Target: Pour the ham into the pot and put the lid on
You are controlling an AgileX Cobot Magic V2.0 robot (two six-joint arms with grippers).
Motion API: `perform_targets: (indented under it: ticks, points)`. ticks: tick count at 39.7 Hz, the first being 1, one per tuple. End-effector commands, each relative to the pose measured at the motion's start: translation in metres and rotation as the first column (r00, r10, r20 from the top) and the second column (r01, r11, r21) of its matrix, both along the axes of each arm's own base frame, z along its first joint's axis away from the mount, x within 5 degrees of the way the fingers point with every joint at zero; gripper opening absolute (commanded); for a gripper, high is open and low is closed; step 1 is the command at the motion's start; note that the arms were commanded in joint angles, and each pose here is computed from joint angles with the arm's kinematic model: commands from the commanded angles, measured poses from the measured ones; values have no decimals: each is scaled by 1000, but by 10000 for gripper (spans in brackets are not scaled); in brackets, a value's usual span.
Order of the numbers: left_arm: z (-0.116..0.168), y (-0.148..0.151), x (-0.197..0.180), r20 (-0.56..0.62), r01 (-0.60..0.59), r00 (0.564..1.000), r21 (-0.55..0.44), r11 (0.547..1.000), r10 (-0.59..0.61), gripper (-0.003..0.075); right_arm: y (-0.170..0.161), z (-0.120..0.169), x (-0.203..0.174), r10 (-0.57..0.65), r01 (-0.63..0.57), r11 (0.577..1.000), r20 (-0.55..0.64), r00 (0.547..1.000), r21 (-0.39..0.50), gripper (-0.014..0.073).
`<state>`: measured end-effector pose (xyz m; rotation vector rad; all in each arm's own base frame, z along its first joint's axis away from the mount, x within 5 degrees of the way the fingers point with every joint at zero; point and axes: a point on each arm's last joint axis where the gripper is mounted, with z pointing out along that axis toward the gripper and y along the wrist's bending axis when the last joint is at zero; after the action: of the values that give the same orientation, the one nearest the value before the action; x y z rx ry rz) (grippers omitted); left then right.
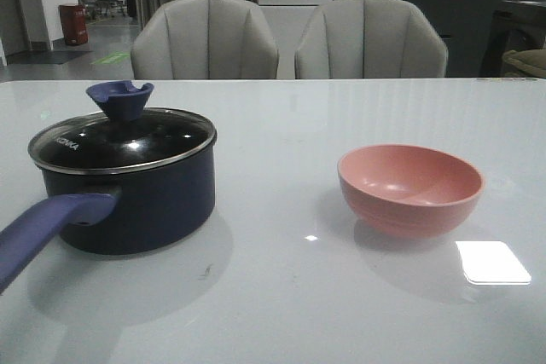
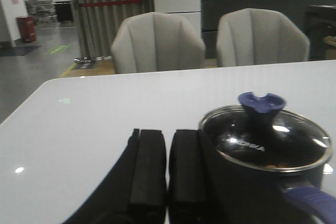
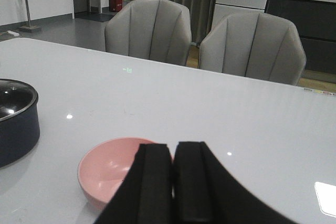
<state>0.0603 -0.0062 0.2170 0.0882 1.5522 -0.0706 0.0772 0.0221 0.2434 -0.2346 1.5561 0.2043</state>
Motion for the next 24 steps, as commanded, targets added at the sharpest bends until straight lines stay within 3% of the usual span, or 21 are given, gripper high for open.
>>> perform_targets:
  ticks: [1,11,24]
  points:
    - [3,5,1,109,-75,991,-46,996,80,113,-1,17,0,-12,11,1000,100,995,12,149]
    - [-5,10,-6,127,-150,979,-78,986,159,113,-1,17,0,-12,11,1000,100,995,12,149]
    - [-9,6,-5,84,-90,992,-61,994,95,113,-1,17,0,-12,11,1000,100,995,12,149]
